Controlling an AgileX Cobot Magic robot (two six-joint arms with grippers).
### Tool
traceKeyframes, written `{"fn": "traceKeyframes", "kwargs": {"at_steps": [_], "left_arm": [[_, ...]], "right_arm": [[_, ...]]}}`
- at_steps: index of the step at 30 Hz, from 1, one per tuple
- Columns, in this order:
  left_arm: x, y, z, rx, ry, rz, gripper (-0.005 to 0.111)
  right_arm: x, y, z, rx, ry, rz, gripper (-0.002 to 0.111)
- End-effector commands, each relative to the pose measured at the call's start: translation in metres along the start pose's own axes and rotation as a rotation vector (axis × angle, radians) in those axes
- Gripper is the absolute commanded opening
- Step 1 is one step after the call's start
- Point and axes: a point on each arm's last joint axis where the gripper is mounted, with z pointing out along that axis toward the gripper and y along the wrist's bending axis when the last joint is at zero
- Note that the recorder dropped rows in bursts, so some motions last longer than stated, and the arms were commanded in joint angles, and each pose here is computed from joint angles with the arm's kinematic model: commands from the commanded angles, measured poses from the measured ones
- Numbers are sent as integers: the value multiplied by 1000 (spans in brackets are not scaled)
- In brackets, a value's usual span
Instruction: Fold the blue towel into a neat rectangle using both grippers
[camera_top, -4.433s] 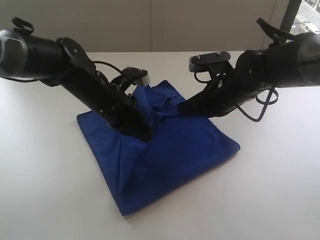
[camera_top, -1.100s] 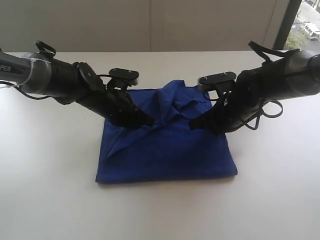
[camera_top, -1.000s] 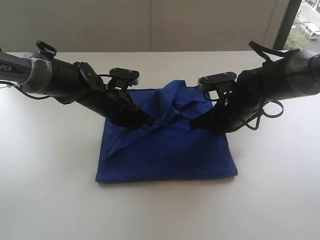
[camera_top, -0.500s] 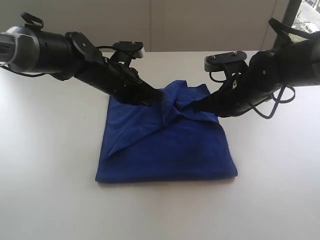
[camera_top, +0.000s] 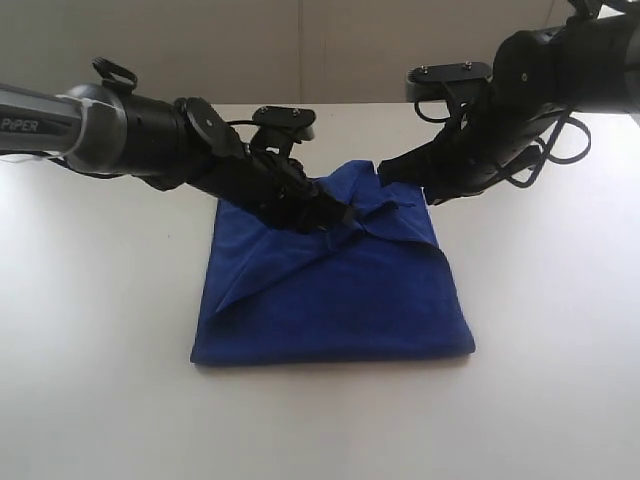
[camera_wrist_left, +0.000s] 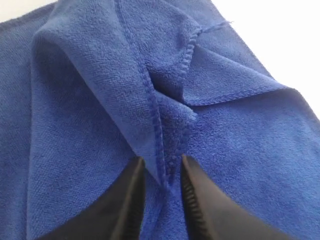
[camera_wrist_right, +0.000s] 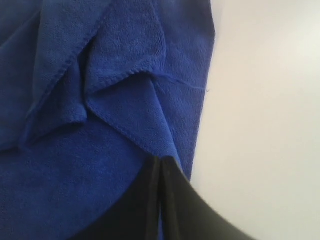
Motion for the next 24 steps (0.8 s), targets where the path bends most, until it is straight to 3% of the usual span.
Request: {"fn": "traceKeyframes", "kwargs": {"at_steps": [1, 19, 24], "left_arm": [[7, 1, 12, -7, 11, -36, 46], [8, -4, 21, -29, -16, -67, 50], [8, -4, 25, -23, -26, -123, 50]], "right_arm": [[-1, -3, 0, 5, 8, -4, 0], [-1, -5, 0, 6, 0, -1, 0], [-1, -6, 0, 7, 0, 1, 0]]}}
